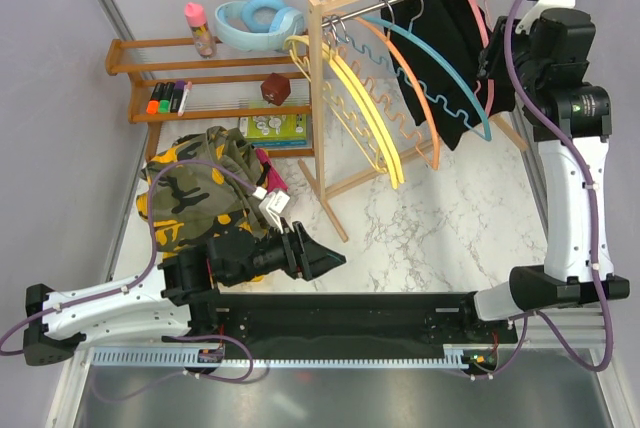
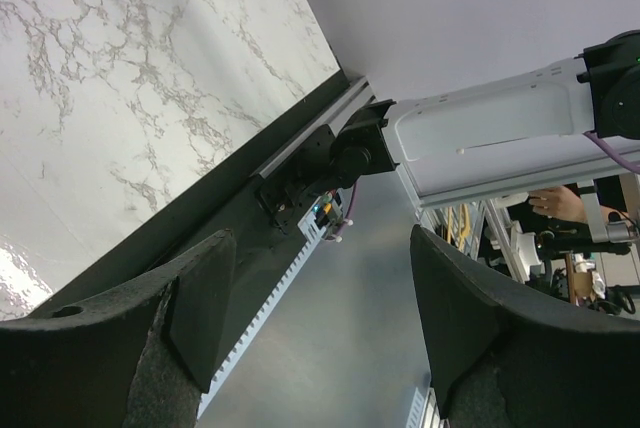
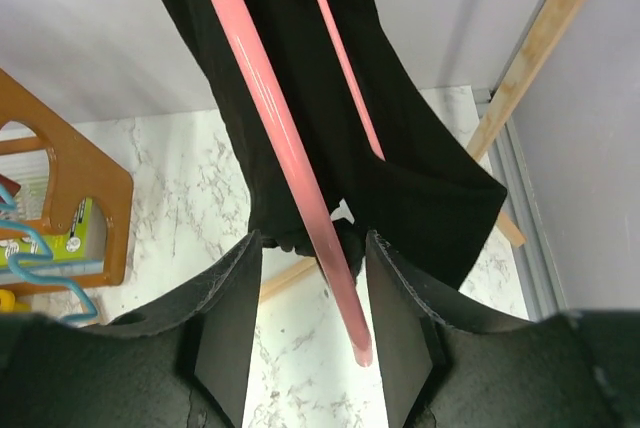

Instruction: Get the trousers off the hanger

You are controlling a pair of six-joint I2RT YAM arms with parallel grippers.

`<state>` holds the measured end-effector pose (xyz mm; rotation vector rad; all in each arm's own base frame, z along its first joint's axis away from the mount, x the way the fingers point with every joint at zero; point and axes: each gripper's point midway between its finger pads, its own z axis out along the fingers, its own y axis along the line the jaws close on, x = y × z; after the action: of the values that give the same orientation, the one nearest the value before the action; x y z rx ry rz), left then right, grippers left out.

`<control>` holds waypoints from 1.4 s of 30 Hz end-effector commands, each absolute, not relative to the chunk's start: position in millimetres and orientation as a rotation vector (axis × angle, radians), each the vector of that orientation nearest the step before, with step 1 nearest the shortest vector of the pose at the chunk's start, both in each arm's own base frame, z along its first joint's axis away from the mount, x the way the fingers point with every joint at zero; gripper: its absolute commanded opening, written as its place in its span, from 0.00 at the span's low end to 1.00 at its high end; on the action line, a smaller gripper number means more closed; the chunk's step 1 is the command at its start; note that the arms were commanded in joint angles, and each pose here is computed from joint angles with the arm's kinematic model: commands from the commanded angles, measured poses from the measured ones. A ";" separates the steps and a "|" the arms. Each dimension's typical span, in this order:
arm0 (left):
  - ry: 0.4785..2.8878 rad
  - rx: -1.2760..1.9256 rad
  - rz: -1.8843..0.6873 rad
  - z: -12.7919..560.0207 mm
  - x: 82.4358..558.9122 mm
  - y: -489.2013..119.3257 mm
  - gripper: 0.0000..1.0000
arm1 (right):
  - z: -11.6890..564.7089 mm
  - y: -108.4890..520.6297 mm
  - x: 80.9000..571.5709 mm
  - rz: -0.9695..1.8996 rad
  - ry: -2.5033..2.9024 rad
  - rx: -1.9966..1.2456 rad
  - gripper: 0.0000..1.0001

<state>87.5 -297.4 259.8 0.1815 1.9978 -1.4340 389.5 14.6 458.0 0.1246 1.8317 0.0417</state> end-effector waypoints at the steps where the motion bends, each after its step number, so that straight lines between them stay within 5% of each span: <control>1: 1.935 0.208 -1.487 286.6 83.5 -298.7 0.77 | 471.5 19.2 378.8 0.083 1.775 0.071 0.53; 15: 1.943 0.224 -1.486 285.3 82.4 -300.3 0.77 | 447.5 28.2 392.2 0.149 1.762 0.002 0.35; 30: 1.953 0.228 -1.492 284.4 81.0 -302.3 0.76 | 441.7 36.4 406.8 0.213 1.701 -0.038 0.32; 34: 1.958 0.225 -1.492 283.7 81.2 -302.5 0.76 | 454.8 41.9 405.0 0.236 1.625 -0.070 0.08; 42: 1.959 0.234 -1.491 286.1 81.4 -305.4 0.76 | 489.4 46.8 392.1 0.242 1.482 -0.123 0.00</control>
<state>83.2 -301.3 262.2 0.2082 2.0101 -1.4521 407.6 41.5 425.5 -0.0543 1.7029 0.2423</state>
